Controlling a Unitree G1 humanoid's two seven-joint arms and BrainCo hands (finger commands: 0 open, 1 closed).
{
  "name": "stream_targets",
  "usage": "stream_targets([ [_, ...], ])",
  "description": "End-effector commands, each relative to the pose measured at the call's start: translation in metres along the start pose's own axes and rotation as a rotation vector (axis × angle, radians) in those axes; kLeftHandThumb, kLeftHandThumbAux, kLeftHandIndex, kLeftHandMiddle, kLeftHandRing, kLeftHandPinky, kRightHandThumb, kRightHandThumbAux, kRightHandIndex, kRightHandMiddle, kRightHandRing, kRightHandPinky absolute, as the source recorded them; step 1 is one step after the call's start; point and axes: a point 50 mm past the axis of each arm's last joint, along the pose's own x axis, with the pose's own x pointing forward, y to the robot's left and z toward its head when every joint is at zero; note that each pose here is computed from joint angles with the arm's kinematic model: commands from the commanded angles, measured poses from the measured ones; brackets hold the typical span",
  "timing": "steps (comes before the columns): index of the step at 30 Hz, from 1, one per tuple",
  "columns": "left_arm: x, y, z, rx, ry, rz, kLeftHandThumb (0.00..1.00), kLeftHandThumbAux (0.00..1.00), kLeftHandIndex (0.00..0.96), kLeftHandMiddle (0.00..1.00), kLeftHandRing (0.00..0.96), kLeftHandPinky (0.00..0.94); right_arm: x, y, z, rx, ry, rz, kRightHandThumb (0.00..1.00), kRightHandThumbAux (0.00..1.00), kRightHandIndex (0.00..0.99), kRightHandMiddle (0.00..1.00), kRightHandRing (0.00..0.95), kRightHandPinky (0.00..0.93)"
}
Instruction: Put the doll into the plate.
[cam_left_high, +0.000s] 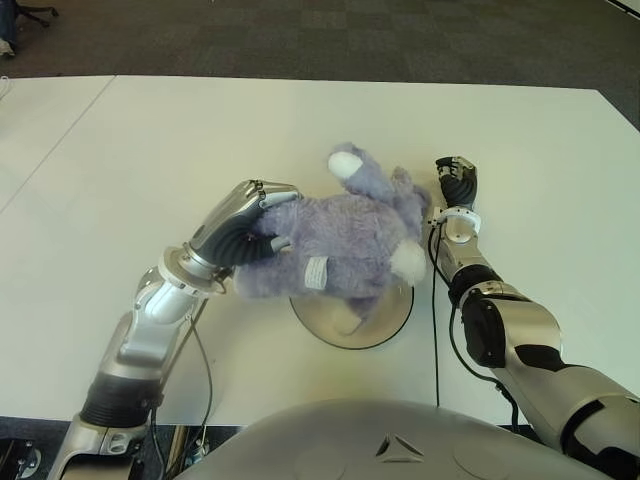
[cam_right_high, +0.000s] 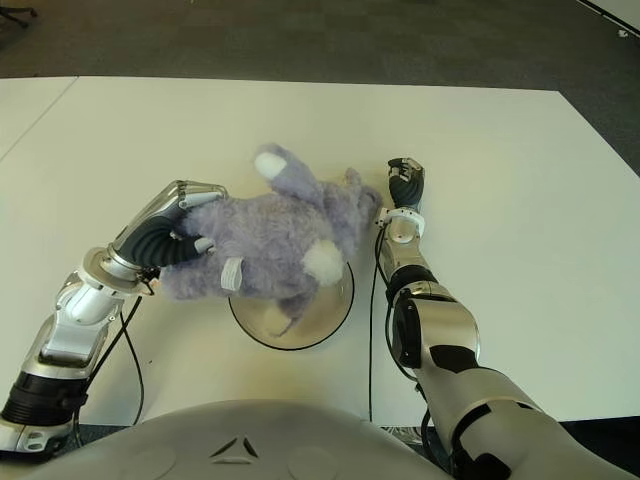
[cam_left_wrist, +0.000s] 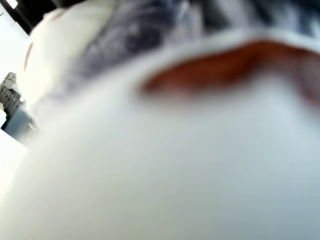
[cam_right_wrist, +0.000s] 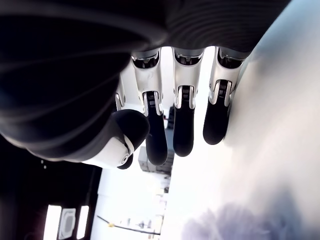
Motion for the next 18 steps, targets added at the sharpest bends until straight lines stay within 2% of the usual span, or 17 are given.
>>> stream_targets([
  [1, -0.0066, -0.0089, -0.0066, 0.001, 0.080, -0.041, 0.202, 0.560, 0.070, 0.152, 0.166, 0.173, -0.0559, 0.0026, -0.0833, -0.076, 0.354, 0.045, 0.840, 0.685, 0.416, 0.468, 0.306, 0.043],
  [5, -0.0088, -0.0128, -0.0096, -0.009, 0.099, -0.084, 0.147, 0.546, 0.022, 0.100, 0.106, 0.086, -0.0559, 0.0028, -0.0833, -0.077, 0.352, 0.049, 0.840, 0.684, 0.416, 0.469, 0.316, 0.038],
  [6, -0.0094, -0.0137, -0.0105, -0.008, 0.102, -0.095, 0.106, 0.523, 0.005, 0.065, 0.067, 0.022, -0.0560, 0.0030, -0.0832, -0.077, 0.352, 0.051, 0.841, 0.684, 0.416, 0.470, 0.325, 0.049],
  [7, -0.0096, -0.0139, -0.0109, -0.005, 0.103, -0.103, 0.098, 0.519, 0.002, 0.059, 0.061, 0.011, -0.0560, 0.0031, -0.0832, -0.077, 0.351, 0.053, 0.841, 0.684, 0.416, 0.471, 0.327, 0.051],
  [12, -0.0096, -0.0141, -0.0122, 0.009, 0.089, -0.114, 0.044, 0.465, 0.000, 0.011, 0.004, 0.000, -0.0560, 0.0030, -0.0833, -0.074, 0.351, 0.055, 0.842, 0.684, 0.416, 0.472, 0.330, 0.040],
  [18, -0.0100, -0.0142, -0.0147, 0.001, 0.089, -0.124, 0.024, 0.415, 0.000, 0.000, 0.000, 0.000, -0.0564, 0.0030, -0.0844, -0.092, 0.359, 0.064, 0.841, 0.685, 0.416, 0.469, 0.304, 0.043],
])
